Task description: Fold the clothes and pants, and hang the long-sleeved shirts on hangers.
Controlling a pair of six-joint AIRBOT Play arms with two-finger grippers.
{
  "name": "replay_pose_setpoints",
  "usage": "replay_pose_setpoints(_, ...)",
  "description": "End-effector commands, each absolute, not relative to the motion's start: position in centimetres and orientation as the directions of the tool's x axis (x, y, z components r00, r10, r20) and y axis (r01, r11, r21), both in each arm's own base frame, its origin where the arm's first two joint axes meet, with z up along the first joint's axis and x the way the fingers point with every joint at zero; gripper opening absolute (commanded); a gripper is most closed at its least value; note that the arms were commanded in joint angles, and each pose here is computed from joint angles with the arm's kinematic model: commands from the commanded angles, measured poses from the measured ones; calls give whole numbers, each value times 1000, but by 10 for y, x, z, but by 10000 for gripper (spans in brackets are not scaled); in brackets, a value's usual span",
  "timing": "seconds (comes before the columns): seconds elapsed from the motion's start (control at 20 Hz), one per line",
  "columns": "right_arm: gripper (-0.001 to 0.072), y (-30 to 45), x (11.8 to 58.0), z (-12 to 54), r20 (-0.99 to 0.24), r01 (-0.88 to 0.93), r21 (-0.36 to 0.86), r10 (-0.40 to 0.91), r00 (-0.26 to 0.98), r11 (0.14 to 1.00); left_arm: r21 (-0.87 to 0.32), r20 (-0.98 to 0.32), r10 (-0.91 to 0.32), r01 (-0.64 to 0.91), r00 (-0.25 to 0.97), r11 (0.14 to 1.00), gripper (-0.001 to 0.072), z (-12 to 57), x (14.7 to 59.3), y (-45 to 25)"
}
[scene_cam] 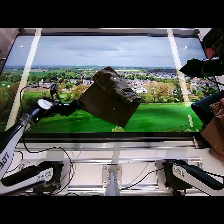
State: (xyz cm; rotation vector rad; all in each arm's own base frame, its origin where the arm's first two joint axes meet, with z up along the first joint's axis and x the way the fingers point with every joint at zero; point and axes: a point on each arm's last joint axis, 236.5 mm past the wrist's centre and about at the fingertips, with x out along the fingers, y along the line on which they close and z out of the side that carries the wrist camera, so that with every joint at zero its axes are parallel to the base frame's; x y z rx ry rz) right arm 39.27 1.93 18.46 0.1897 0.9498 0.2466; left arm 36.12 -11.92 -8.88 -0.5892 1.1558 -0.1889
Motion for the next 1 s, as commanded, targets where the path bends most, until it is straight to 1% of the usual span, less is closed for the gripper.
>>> replay_pose_setpoints(0.0, 262, 44, 374, 183, -785, -173, 356, 395, 478, 918, -551, -792, -456, -154, 406, 821, 619, -97, 380, -126)
replay_pose_setpoints(0.1, 262, 54, 358, 180, -799, -203, 383, 434, 416, 901, -558, -781, -457, -147, 427, 817, 619, -94, 393, -126)
replay_pose_setpoints(0.2, 261, 56, 350, 181, -791, -212, 381, 436, 429, 900, -549, -777, -436, -151, 454, 822, 619, -95, 403, -123)
replay_pose_setpoints(0.35, 261, 71, 326, 172, -769, -219, 425, 478, 425, 878, -543, -773, -411, -170, 483, 822, 618, -99, 412, -120)
replay_pose_setpoints(0.4, 261, 74, 313, 163, -769, -216, 433, 484, 418, 875, -538, -771, -399, -174, 496, 825, 569, -99, 415, -117)
replay_pose_setpoints(0.45, 261, 77, 300, 150, -770, -206, 443, 488, 411, 873, -538, -770, -394, -177, 502, 824, 402, -99, 416, -116)
replay_pose_setpoints(0.5, 260, 80, 284, 133, -776, -188, 456, 492, 394, 870, -537, -768, -390, -179, 508, 825, 199, -99, 418, -115)
replay_pose_setpoints(0.55, 253, 86, 267, 115, -781, -171, 479, 507, 364, 861, -536, -768, -388, -179, 510, 825, 54, -99, 418, -115)
replay_pose_setpoints(0.6, 175, 94, 247, 95, -782, -150, 514, 533, 322, 844, -536, -768, -388, -179, 509, 825, 15, -99, 418, -115)
replay_pose_setpoints(0.65, 72, 103, 232, 80, -772, -124, 557, 567, 288, 821, -536, -768, -389, -179, 509, 825, 15, -99, 418, -115)
replay_pose_setpoints(0.7, 44, 114, 219, 65, -751, -86, 609, 609, 256, 788, -538, -769, -392, -178, 505, 824, 15, -99, 417, -116)
replay_pose_setpoints(0.75, 57, 125, 210, 55, -722, -43, 662, 652, 233, 748, -540, -770, -398, -176, 498, 823, 14, -99, 415, -117)
replay_pose_setpoints(0.8, 151, 135, 206, 45, -686, 17, 713, 693, 223, 701, -544, -773, -410, -172, 484, 821, 14, -100, 412, -120)
replay_pose_setpoints(0.85, 297, 140, 206, 35, -663, 72, 742, 712, 231, 667, -548, -776, -422, -167, 469, 820, 13, -100, 408, -123)
replay_pose_setpoints(0.9, 343, 140, 208, 22, -656, 112, 751, 713, 250, 651, -550, -778, -434, -159, 454, 820, 13, -101, 405, -126)
replay_pose_setpoints(0.95, 345, 138, 210, 9, -662, 152, 747, 700, 269, 648, -555, -780, -445, -157, 440, 817, 13, -101, 402, -128)
